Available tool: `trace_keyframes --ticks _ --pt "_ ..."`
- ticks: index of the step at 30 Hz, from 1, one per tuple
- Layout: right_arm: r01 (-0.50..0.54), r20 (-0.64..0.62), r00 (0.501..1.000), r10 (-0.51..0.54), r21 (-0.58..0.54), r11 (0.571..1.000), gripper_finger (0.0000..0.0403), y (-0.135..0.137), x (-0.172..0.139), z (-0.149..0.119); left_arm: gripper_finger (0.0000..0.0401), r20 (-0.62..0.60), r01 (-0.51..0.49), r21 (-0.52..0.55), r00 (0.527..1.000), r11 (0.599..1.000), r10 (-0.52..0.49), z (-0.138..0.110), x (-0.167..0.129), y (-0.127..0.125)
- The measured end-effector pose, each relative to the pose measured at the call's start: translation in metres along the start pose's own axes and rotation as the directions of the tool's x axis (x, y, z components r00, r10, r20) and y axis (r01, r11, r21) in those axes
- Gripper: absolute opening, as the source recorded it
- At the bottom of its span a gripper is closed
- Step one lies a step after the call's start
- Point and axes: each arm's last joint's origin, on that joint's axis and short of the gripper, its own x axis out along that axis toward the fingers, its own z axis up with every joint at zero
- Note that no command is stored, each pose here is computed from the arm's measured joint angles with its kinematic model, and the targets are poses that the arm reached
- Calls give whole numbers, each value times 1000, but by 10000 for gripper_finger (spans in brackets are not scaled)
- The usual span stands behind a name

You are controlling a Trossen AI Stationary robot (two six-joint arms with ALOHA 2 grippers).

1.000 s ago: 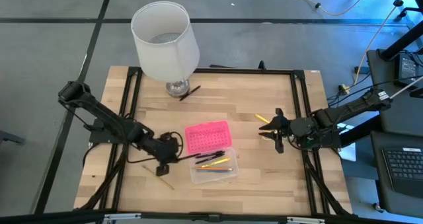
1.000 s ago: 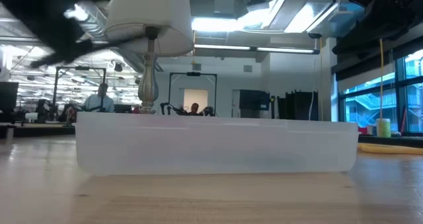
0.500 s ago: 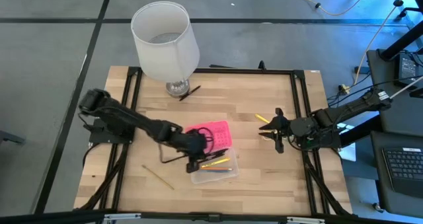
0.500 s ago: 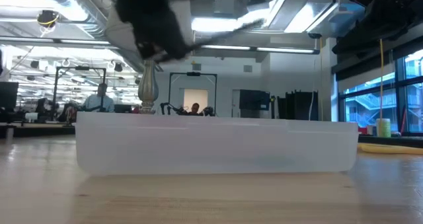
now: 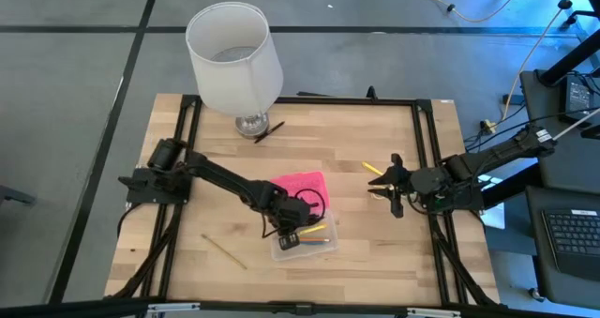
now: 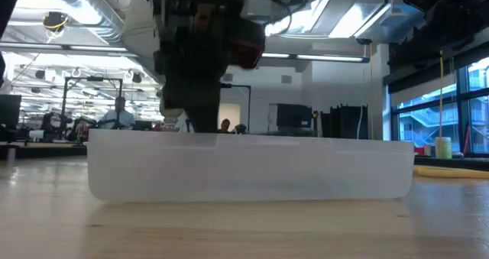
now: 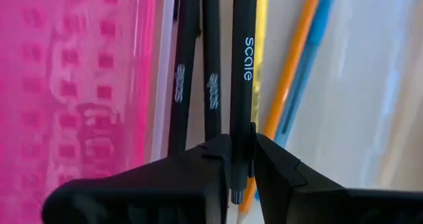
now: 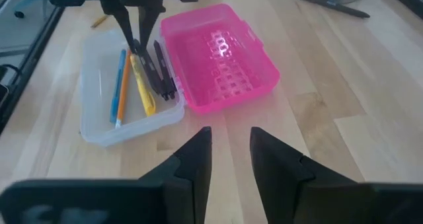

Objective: Pick & place school supplies into a supply box
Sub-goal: Put the black pen into the transparent supply box

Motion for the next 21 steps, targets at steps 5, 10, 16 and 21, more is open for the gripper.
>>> trace_keyframes --ticks 5,10,16,21 --pt "3 -9 1000 -3 -3 1000 108 0 0 -1 42 -43 -24 -49 999 998 22 -3 9 3" --pt "3 -9 1000 -3 -3 1000 108 0 0 -1 51 -40 -22 -50 999 999 20 -3 8 3" --pt "3 -9 1000 -3 -3 1000 108 0 0 -1 60 -40 -19 -50 999 999 17 -3 8 2" --pt "3 -9 1000 -3 -3 1000 108 0 0 -1 62 -39 -19 -65 999 998 16 -3 8 2"
